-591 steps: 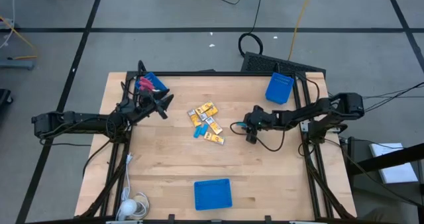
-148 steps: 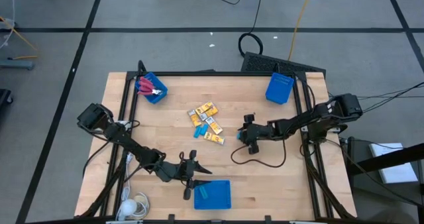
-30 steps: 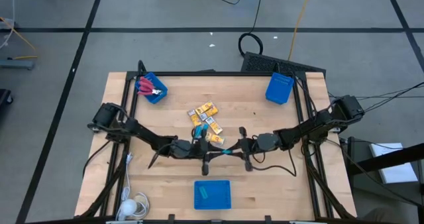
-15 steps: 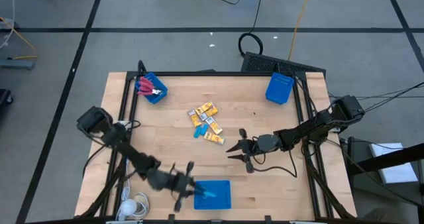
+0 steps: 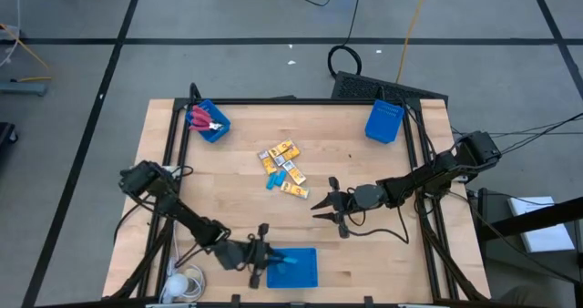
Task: Pick & Place School Supplies
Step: Put the blue eraser into the bottom blue bin
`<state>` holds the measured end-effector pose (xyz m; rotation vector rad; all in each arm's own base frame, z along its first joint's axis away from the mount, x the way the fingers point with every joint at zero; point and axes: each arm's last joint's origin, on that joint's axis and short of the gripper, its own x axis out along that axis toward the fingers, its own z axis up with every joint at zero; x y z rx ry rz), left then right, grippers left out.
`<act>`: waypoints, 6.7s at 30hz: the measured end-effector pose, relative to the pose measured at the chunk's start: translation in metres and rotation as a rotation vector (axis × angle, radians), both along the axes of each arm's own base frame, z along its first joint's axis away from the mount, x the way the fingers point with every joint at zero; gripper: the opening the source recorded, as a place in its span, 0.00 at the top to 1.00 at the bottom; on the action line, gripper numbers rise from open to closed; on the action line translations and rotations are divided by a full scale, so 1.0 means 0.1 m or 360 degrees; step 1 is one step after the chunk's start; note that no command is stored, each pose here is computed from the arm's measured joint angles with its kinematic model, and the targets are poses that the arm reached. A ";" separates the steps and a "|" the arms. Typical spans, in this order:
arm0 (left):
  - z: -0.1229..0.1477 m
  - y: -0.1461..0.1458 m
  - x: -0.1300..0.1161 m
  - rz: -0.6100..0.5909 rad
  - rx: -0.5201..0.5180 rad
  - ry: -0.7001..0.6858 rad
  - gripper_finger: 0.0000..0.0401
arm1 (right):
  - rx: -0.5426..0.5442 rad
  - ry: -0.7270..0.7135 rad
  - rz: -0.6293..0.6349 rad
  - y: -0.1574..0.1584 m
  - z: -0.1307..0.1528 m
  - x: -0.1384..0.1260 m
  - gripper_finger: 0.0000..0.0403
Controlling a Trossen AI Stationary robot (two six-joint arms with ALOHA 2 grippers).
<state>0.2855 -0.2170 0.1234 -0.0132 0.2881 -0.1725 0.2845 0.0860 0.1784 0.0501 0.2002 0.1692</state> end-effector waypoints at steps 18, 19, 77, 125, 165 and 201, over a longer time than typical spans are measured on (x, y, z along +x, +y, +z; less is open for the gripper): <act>-0.04 0.15 0.12 0.0033 -0.0214 0.0077 0.68 | -0.0005 0.0017 0.0000 0.00 -0.01 0.00 0.78; -0.03 0.15 0.12 0.0033 -0.0215 0.0076 0.68 | -0.0005 0.0017 0.0001 0.00 -0.01 0.00 0.77; -0.27 1.92 0.18 0.1523 -0.0453 0.0976 0.37 | -0.0019 0.0016 -0.0010 -0.02 -0.01 0.00 0.78; 0.07 1.07 -0.05 0.1061 -0.0144 0.0759 0.77 | -0.0026 0.0043 -0.0010 -0.02 -0.03 0.00 0.77; 0.55 -0.29 0.56 -0.0265 0.0287 0.0641 0.77 | -0.0028 0.0050 -0.0010 -0.02 -0.03 0.00 0.77; 0.52 -0.09 0.66 -0.0065 0.0069 0.0769 0.59 | -0.0029 0.0050 -0.0010 -0.02 -0.03 0.00 0.77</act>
